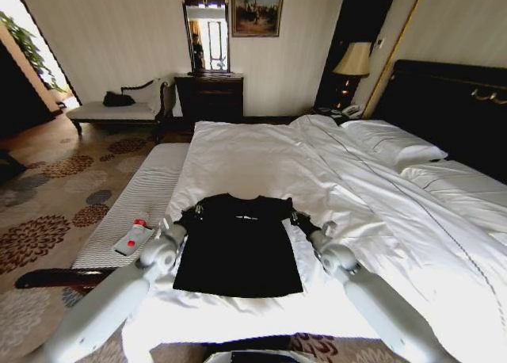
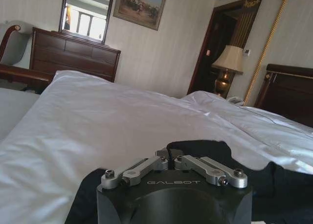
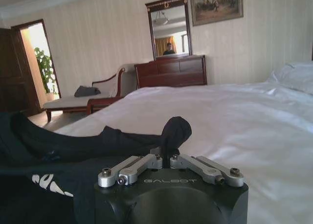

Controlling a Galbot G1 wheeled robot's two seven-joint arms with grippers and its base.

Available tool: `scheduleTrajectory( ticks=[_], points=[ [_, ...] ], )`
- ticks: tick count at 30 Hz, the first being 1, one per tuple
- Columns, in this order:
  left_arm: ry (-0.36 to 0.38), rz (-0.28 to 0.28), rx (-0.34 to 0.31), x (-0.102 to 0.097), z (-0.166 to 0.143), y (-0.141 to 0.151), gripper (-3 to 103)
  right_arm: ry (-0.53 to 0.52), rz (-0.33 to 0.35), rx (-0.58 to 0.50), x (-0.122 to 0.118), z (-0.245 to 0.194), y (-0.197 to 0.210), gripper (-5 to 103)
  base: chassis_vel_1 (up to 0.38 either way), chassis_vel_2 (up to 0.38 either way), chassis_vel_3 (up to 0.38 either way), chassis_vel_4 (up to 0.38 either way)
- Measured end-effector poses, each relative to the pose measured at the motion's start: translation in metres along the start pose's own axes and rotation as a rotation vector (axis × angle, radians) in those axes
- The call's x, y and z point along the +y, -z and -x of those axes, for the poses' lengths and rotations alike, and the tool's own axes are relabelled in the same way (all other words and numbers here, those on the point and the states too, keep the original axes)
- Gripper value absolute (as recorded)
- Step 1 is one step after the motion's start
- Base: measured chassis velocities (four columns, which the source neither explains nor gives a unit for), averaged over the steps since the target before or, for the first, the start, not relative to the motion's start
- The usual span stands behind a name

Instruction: Fold the clothes on the bed.

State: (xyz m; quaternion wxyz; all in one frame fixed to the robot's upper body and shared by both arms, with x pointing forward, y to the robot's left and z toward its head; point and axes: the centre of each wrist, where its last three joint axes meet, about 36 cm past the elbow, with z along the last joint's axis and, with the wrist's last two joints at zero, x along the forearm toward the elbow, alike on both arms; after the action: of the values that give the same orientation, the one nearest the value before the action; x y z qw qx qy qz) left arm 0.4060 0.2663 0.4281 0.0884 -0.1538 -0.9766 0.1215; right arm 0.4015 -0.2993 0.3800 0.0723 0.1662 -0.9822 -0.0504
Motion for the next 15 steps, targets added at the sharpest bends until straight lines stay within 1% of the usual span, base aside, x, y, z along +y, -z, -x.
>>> scheduleTrajectory(
  ticks=[2, 3, 7, 8, 13, 14, 15],
  points=[
    [0.0, 0.006, 0.0, -0.003, -0.014, -0.007, 1, -0.006, -0.002, 0.021, 0.008, -0.026, -0.012, 2, 0.0, 0.0, 0.0, 0.0],
    [0.0, 0.006, 0.0, -0.003, -0.014, -0.007, 1, -0.006, -0.002, 0.021, 0.008, -0.026, -0.012, 2, 0.0, 0.0, 0.0, 0.0],
    [0.003, 0.018, 0.009, -0.007, -0.038, -0.018, 1, -0.008, -0.018, 0.03, 0.019, -0.055, -0.023, 2, 0.0, 0.0, 0.0, 0.0],
    [0.003, 0.018, 0.009, -0.007, -0.038, -0.018, 1, -0.008, -0.018, 0.03, 0.019, -0.055, -0.023, 2, 0.0, 0.0, 0.0, 0.0],
    [0.015, 0.04, 0.018, -0.004, -0.065, -0.019, 1, 0.01, -0.019, 0.035, 0.037, -0.073, -0.029, 2, 0.0, 0.0, 0.0, 0.0],
    [0.015, 0.04, 0.018, -0.004, -0.065, -0.019, 1, 0.01, -0.019, 0.035, 0.037, -0.073, -0.029, 2, 0.0, 0.0, 0.0, 0.0],
    [0.02, 0.041, 0.022, -0.003, -0.071, -0.02, 1, 0.014, -0.019, 0.035, 0.039, -0.075, -0.03, 2, 0.0, 0.0, 0.0, 0.0]
  ],
)
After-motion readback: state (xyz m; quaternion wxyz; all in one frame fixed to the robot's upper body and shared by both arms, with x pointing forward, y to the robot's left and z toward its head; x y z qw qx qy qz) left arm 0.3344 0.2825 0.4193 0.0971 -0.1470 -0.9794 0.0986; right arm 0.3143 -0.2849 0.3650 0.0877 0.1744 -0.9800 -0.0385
